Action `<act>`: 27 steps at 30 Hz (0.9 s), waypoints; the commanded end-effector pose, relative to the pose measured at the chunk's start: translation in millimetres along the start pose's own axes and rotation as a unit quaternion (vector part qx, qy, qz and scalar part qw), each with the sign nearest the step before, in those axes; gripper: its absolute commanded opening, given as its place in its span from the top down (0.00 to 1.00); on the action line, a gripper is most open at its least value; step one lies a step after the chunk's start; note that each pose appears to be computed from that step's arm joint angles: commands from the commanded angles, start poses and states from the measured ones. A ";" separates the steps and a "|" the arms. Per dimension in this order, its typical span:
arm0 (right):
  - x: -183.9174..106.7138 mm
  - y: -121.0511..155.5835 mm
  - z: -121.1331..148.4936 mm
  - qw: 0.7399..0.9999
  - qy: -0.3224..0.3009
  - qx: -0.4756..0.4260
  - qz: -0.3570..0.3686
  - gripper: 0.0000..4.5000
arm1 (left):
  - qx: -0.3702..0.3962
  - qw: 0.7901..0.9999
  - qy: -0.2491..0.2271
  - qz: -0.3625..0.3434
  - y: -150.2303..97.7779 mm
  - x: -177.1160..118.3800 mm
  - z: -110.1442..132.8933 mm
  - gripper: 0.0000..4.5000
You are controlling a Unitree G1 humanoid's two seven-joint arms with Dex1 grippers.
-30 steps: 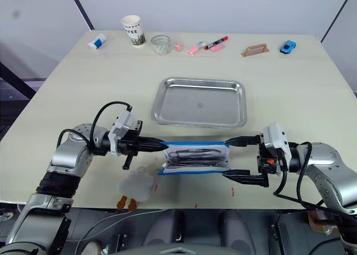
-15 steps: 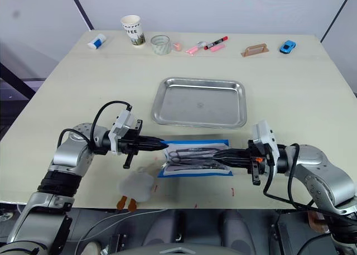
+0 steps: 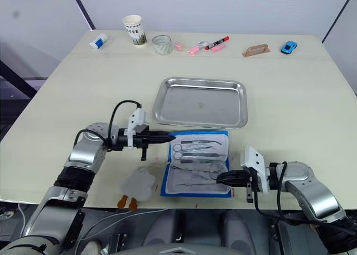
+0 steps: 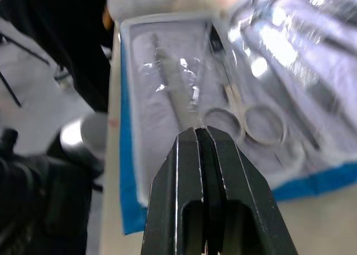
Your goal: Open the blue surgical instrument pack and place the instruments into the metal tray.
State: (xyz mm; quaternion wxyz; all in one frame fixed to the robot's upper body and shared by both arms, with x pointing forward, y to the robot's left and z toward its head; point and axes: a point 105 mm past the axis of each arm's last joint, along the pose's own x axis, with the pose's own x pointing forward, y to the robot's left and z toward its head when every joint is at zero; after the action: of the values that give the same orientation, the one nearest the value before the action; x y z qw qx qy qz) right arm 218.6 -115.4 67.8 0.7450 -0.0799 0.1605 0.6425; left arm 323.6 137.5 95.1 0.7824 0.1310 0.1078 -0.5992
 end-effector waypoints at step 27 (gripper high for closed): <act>-2.7 6.3 9.9 0.998 -0.033 -0.044 -0.005 1.00 | 0.008 1.000 -0.005 0.019 1.5 -24.2 2.2 0.00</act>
State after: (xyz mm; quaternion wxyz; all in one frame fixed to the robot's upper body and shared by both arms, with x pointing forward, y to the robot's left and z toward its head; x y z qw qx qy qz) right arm 212.9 -114.0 63.6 0.7490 -0.0883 0.1381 0.6420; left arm 321.1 159.0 90.5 0.7983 0.1306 0.1219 -0.5752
